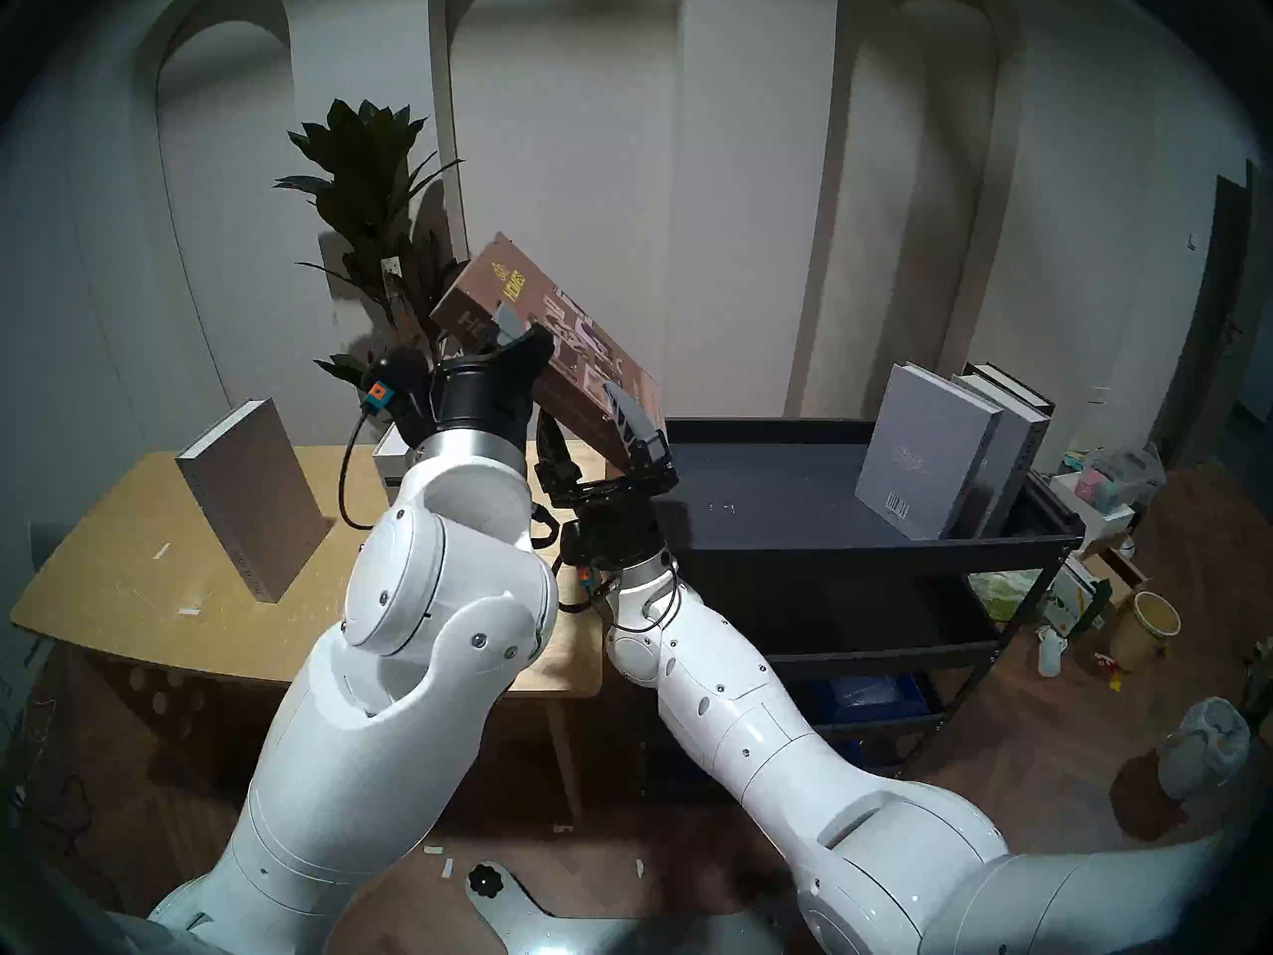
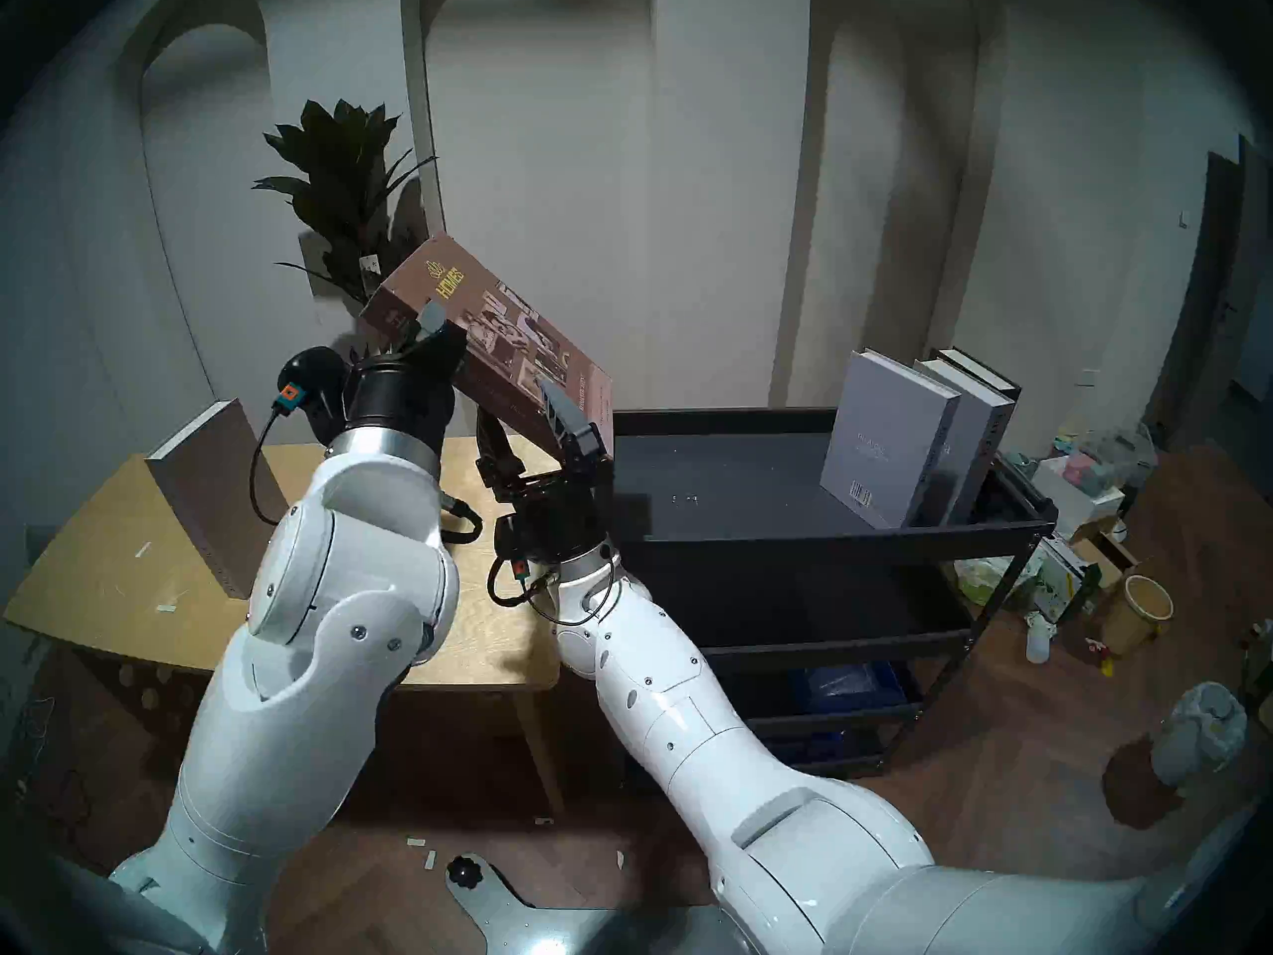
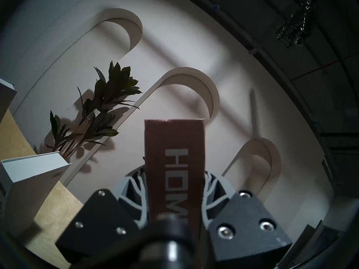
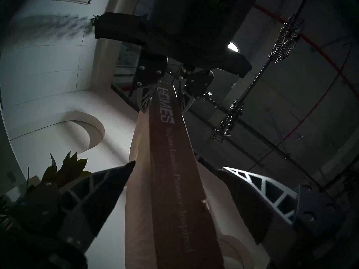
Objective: Move the books from the display table onto the shelf, standing them upright with spines facing out and tallest at one end
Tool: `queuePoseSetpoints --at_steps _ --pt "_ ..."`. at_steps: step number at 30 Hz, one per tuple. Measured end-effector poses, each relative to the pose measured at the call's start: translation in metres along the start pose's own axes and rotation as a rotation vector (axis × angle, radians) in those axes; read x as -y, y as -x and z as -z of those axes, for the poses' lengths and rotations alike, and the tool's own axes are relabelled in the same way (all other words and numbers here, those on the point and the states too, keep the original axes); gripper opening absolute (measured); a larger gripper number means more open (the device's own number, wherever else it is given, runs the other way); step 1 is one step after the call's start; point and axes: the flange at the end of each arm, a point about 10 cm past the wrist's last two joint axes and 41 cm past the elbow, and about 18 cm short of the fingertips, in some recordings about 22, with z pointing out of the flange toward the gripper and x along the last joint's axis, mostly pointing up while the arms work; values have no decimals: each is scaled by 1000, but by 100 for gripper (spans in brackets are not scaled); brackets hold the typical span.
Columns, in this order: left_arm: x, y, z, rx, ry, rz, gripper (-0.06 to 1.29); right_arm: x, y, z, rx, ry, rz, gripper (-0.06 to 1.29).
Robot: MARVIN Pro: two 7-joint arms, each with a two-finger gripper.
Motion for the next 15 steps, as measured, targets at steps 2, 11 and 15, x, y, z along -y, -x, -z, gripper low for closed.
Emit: queuePoseSetpoints --at_steps 2,11,15 --pt "0 -1 2 0 3 5 34 0 0 0 -2 2 1 120" --pt "-6 -16 11 -9 22 56 34 0 0 -3 -5 13 2 120" --pt "-13 -24 19 -11 45 81 34 -1 1 -4 -5 20 2 120"
